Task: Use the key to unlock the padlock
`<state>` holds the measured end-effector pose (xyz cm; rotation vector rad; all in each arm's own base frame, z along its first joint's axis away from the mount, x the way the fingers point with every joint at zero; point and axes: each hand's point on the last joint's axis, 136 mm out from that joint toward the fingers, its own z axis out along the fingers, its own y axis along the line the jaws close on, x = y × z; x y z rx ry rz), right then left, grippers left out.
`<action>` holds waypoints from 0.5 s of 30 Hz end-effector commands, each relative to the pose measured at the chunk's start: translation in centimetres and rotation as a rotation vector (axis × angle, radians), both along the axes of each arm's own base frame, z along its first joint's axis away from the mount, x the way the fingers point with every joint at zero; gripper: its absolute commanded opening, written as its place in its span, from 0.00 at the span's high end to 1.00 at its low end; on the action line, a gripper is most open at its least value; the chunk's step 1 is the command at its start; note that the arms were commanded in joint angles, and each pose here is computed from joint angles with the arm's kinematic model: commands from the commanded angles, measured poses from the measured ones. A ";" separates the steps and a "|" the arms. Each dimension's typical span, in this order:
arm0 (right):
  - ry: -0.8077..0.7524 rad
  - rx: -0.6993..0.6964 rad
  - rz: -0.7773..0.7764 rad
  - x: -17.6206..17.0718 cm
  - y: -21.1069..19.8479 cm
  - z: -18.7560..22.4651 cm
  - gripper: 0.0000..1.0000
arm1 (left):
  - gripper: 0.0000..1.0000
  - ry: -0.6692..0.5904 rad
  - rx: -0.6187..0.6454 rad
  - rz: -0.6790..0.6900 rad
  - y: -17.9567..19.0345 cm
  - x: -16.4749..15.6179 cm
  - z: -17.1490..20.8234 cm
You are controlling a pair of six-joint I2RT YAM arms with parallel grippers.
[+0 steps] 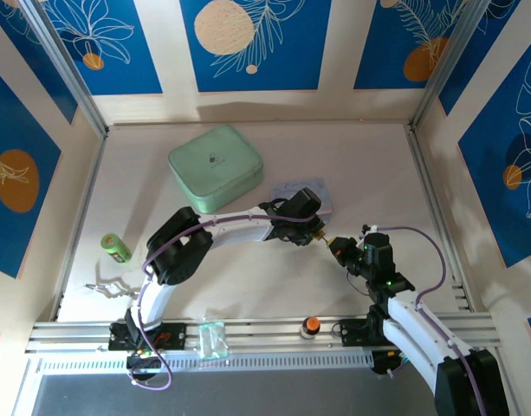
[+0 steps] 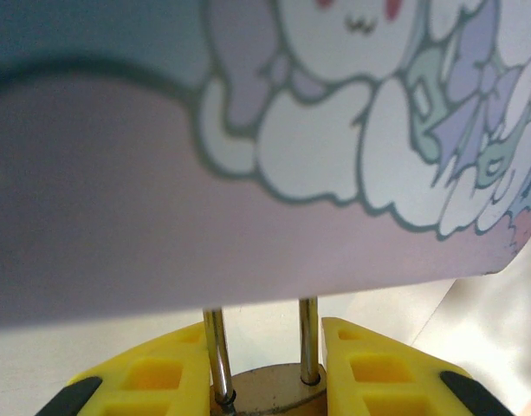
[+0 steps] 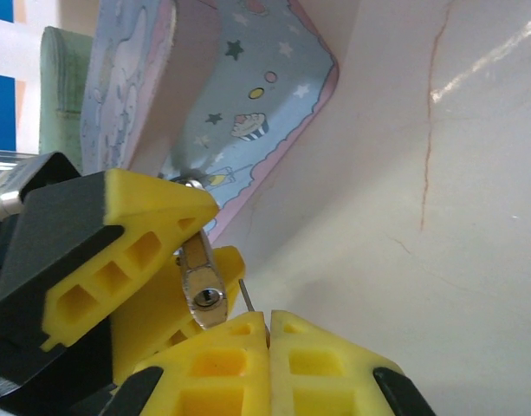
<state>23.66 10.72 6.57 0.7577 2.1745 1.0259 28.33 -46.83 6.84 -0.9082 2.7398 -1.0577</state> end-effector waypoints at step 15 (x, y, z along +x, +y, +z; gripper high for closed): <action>-0.042 0.002 -0.035 0.2 -0.3 1.0 1.00 | 0.84 0.120 0.027 0.032 0.3 -1.0 -2.5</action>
